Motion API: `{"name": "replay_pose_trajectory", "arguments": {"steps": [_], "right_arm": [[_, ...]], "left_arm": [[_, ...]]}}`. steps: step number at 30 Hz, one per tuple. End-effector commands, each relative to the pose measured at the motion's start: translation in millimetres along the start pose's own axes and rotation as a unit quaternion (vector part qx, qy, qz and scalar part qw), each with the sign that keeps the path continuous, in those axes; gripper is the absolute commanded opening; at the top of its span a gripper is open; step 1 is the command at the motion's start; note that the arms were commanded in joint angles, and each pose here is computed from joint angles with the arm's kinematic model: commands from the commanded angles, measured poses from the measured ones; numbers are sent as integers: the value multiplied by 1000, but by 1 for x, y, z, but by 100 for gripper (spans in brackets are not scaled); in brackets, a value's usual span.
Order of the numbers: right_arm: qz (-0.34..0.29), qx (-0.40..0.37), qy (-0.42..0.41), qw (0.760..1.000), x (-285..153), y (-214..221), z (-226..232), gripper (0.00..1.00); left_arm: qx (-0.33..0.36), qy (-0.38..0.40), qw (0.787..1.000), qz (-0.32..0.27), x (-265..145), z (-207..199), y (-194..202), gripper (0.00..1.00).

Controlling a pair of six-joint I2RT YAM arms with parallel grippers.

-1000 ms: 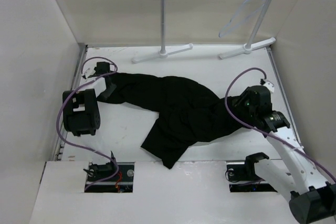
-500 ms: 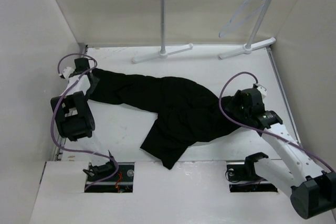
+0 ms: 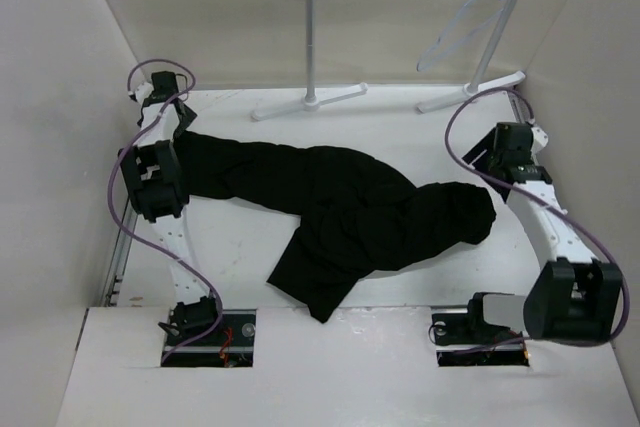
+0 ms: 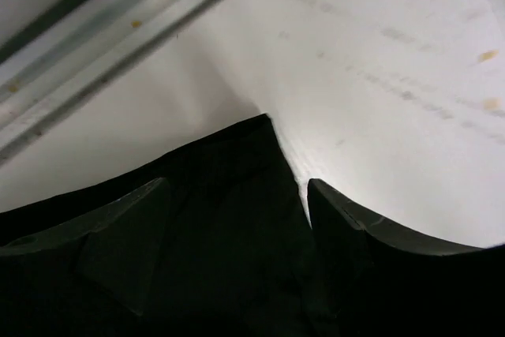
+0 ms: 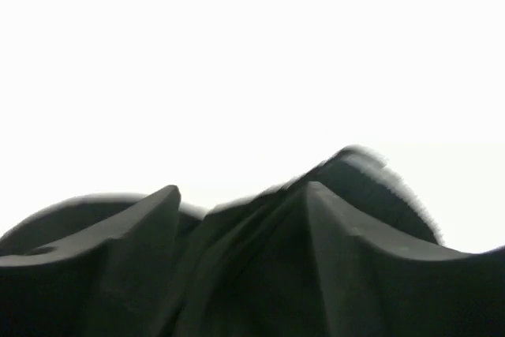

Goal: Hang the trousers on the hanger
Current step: Flatten out the trousers at the center of the board.

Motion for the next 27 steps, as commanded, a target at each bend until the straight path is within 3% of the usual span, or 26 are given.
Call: {"name": "replay_pose_trajectory", "arguments": {"steps": [1,6,10,12,14,16,18,23,27], "right_arm": [[-38,23,33,998,18,-37,-7,78],[-13,16,123,992,43,-27,-47,86],[42,17,131,990,66,-4,-52,83],[75,32,97,992,78,4,-40,75],[74,57,37,995,85,1,-20,51],[45,71,-14,996,91,-13,-1,18],[7,79,-57,995,85,-32,19,6],[-166,68,-185,966,-1,-98,71,6],[-221,71,-235,944,-47,-109,72,9]], "left_arm": [[37,-3,999,27,1,-1,5,68],[44,17,998,39,14,-15,20,63],[47,19,998,44,20,-20,30,33],[42,19,998,39,19,-21,30,21],[32,20,999,31,14,-21,25,14],[17,21,999,18,8,-22,18,10],[-3,23,1000,1,-3,-22,7,7],[-76,43,995,-56,-38,-19,-40,4],[-114,45,988,-93,-54,-12,-68,3]]}}
Point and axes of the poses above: each gripper's point midway between its finger pads, its own x axis out along the fingers, its own z axis along the line the jaws close on, y = z × x, the point moved 5 cm from there along -x, back along the fingers, and after that the axes turned 10 degrees about x, right-handed, at the moved point
